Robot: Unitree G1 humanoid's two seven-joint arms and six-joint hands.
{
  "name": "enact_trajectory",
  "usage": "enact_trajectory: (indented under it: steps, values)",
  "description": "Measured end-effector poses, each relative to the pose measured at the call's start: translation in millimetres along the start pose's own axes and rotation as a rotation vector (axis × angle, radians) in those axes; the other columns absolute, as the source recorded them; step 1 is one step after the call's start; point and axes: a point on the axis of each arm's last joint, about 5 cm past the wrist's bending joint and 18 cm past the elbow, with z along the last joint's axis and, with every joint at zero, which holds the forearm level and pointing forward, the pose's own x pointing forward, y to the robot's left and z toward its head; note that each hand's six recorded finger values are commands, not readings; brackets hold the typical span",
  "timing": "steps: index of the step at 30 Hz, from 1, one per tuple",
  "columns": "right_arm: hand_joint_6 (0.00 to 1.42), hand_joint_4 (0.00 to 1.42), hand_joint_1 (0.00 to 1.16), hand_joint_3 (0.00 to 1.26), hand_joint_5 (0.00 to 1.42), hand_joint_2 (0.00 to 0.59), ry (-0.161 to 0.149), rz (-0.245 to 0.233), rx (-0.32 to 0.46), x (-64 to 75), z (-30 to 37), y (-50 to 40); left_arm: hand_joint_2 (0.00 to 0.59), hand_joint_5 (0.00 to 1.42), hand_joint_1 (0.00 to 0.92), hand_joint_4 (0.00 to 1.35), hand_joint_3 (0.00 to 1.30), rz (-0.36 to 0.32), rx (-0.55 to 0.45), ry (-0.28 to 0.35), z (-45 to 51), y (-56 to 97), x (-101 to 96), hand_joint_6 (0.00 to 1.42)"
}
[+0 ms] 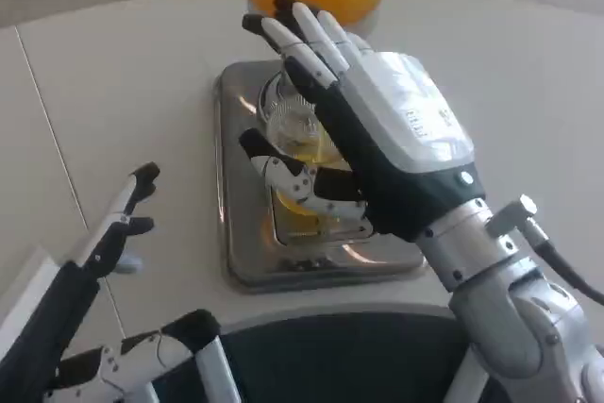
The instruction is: Grasp the cup under the faucet to collect the drink, then remove the cup.
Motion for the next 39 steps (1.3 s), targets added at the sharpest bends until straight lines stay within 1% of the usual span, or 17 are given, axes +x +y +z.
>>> enact_trajectory:
  steps: [3,7,9,12,16,22,26,31,34,39]
  values:
    - [0.08,0.0,0.41,0.05,0.0,0.466,0.003,-0.001,0.001,-1.0,0.4,-0.2,0.052,0.17,0.115,0.0,0.0,0.016,-0.017,0.014,3.4,-2.3,2.9,0.37]
    - [0.08,0.0,0.42,0.06,0.0,0.466,0.006,-0.003,0.003,-3.2,1.3,-0.1,0.051,0.17,0.14,0.0,0.0,0.02,-0.043,0.055,10.4,-16.9,12.4,0.39]
    - [0.08,0.0,0.42,0.06,0.0,0.466,0.009,-0.004,0.004,-4.2,1.6,-0.2,0.051,0.17,0.144,0.0,0.0,0.037,-0.049,0.077,12.9,-22.6,16.7,0.39]
    - [0.08,0.0,0.42,0.06,0.0,0.465,0.009,-0.006,0.005,-5.1,2.1,-0.4,0.056,0.18,0.157,0.0,0.0,0.052,-0.06,0.092,17.2,-30.9,22.8,0.39]
    - [0.08,0.0,0.41,0.06,0.0,0.462,0.008,-0.005,0.006,-7.2,3.1,-1.6,0.056,0.18,0.162,0.0,0.0,0.08,-0.091,0.111,25.4,-45.1,32.6,0.39]
    - [0.08,0.0,0.42,0.06,0.0,0.465,0.005,0.0,0.001,-8.4,3.2,-4.1,0.053,0.19,0.175,0.0,0.0,0.1,-0.097,0.12,32.3,-55.1,38.7,0.41]
    - [0.08,0.0,0.42,0.06,0.0,0.466,0.006,0.006,-0.004,-9.0,2.1,-6.4,0.053,0.19,0.177,0.0,0.0,0.116,-0.115,0.13,36.5,-63.3,48.6,0.41]
    - [0.08,0.0,0.42,0.06,0.0,0.466,0.003,0.011,-0.008,-9.6,1.9,-8.7,0.053,0.2,0.178,0.0,0.0,0.133,-0.137,0.141,39.1,-67.7,56.5,0.41]
    - [0.08,0.0,0.42,0.06,0.0,0.466,0.004,0.01,-0.004,-10.2,1.2,-10.6,0.052,0.2,0.178,0.0,0.0,0.145,-0.128,0.155,39.8,-70.5,62.4,0.41]
    - [0.08,0.0,0.42,0.06,0.0,0.466,0.005,0.004,-0.005,-13.3,2.4,-14.1,0.052,0.2,0.179,0.0,0.0,0.156,-0.147,0.148,44.4,-74.8,72.4,0.41]
